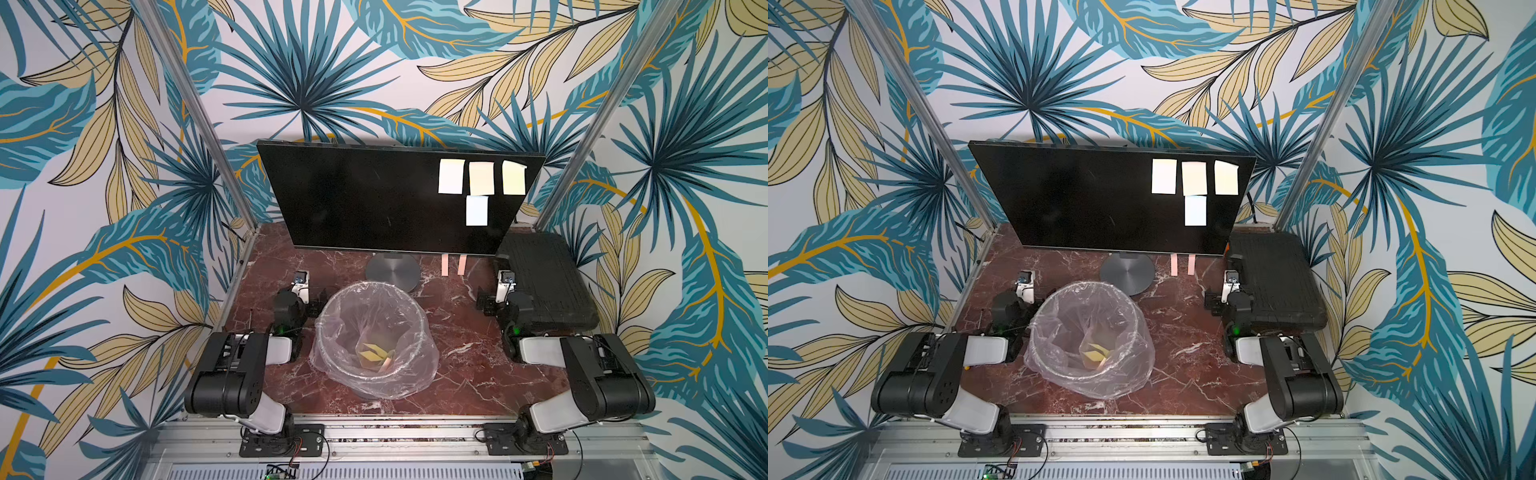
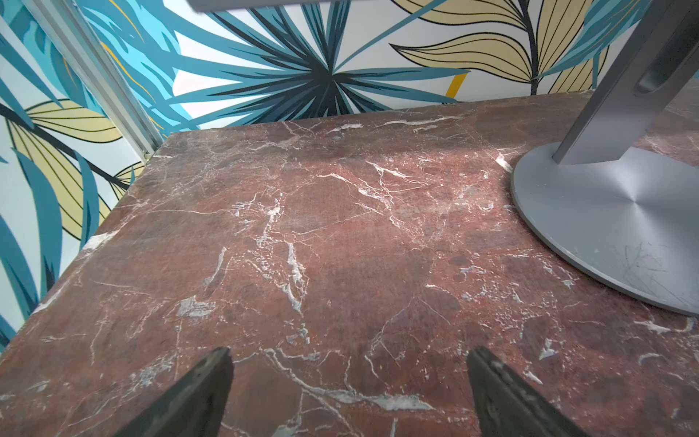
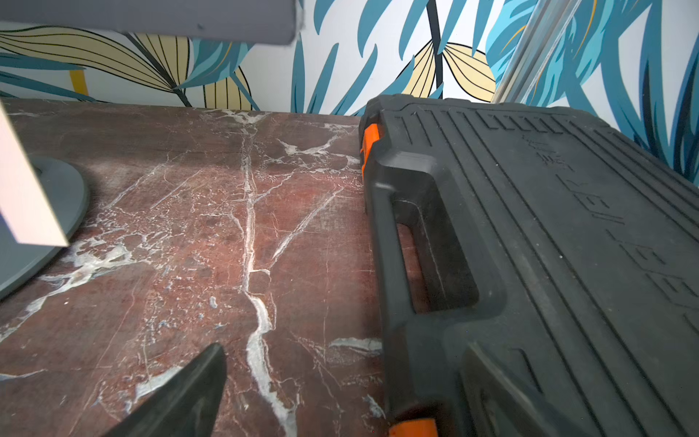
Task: Remove the sticky note from the monitor
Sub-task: Tear off the sticky note from the monitor.
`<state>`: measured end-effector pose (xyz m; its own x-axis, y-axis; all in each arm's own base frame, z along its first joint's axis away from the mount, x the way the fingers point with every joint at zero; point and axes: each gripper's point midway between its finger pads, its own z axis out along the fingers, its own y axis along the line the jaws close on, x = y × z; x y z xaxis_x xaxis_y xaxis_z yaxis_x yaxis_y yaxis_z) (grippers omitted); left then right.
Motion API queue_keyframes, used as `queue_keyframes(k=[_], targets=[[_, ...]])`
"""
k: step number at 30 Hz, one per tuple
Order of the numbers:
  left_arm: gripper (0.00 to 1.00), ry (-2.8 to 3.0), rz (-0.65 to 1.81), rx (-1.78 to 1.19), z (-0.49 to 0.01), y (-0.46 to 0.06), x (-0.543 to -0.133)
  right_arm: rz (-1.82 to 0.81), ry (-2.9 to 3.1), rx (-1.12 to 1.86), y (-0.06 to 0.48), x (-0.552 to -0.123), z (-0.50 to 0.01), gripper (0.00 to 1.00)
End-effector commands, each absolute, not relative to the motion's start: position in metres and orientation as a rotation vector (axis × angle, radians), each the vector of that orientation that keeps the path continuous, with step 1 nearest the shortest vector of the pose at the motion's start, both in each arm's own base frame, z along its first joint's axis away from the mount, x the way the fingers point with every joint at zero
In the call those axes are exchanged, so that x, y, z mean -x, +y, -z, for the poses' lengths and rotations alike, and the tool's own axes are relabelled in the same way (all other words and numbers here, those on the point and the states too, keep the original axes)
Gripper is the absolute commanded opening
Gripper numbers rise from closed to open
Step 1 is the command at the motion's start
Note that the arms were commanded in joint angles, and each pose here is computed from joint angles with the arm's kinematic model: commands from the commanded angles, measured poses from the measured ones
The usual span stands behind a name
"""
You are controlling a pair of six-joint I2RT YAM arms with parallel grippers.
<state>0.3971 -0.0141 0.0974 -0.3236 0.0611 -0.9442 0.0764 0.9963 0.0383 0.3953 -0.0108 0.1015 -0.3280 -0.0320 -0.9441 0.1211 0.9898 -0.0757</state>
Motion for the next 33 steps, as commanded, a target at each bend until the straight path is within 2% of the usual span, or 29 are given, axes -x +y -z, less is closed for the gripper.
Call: queue_keyframes(k=[1, 20, 24, 27, 33], targets=[[1.0, 1.859, 0.01, -0.109, -0.114, -0.016, -0.404, 0.135, 1.873, -0.076, -0.01, -0.399, -0.109, 1.0], [1.0, 1.862, 0.008, -0.108, -0.113, -0.015, -0.404, 0.135, 1.872, -0.078, -0.01, -0.399, -0.109, 1.0], [1.0, 1.881, -0.004, -0.086, -0.135, -0.01, -0.41, 0.142, 1.87, -0.088, -0.013, -0.399, -0.111, 0.99], [1.0, 2.048, -0.029, -0.12, -0.153, -0.004, -0.409, 0.144, 1.864, -0.102, -0.014, -0.394, -0.131, 0.99], [1.0, 2.253, 0.004, -0.095, -0.187, 0.024, -0.396, 0.195, 1.954, -0.369, -0.041, -0.365, -0.172, 1.0]])
